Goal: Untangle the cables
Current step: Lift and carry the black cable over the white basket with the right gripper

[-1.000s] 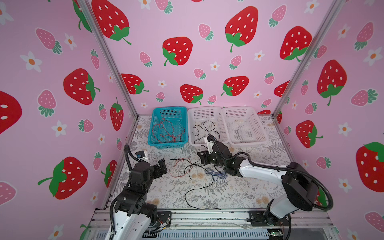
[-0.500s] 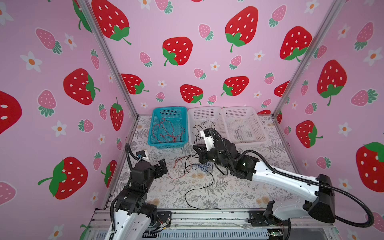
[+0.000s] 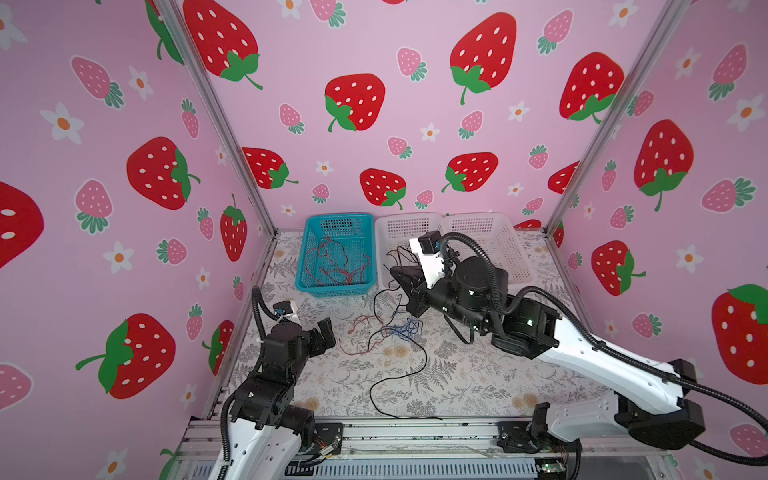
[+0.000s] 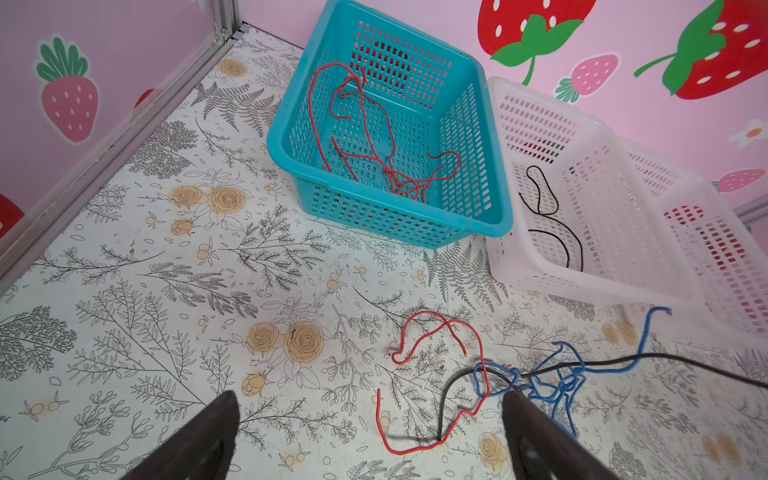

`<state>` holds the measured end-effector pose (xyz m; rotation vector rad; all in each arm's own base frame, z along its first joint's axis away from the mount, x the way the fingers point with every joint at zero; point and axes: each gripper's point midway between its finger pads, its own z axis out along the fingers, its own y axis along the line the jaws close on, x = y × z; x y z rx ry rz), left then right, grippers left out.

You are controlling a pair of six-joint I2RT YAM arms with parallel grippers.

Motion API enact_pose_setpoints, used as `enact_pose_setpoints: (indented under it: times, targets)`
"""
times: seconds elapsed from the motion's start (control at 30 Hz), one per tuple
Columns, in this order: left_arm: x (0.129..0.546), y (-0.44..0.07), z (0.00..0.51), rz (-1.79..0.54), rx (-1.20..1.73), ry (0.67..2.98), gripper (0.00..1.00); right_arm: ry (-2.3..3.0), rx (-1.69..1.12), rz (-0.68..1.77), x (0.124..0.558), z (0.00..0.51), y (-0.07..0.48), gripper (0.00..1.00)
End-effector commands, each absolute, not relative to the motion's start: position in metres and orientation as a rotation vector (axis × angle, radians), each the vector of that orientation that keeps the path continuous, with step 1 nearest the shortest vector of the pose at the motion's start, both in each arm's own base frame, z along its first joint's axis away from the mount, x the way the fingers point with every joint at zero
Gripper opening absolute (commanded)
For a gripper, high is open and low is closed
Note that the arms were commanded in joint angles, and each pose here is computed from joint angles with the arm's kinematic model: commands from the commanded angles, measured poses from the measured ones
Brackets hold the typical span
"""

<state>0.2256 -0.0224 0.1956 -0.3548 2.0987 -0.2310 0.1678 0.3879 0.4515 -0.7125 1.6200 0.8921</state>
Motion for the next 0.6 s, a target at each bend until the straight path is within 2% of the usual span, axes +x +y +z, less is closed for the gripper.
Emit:
enact_pose_setpoints:
  times: [0.0,0.23,0.57]
  targets:
    - [0.226,-0.024,0.202,-0.242,-0.344,2.087,1.00,1.572,-0.748,0.831,0.163,0.478,0.376,0.00]
    - [0.226,-0.025,0.201,-0.241,-0.338,2.093,1.00,1.501,-0.769,0.775,0.163,0.520,0.366,0.00]
    - [0.225,-0.025,0.203,-0.236,-0.336,2.088,1.00,1.435,-0.724,0.597,0.194,0.557,0.366,0.00]
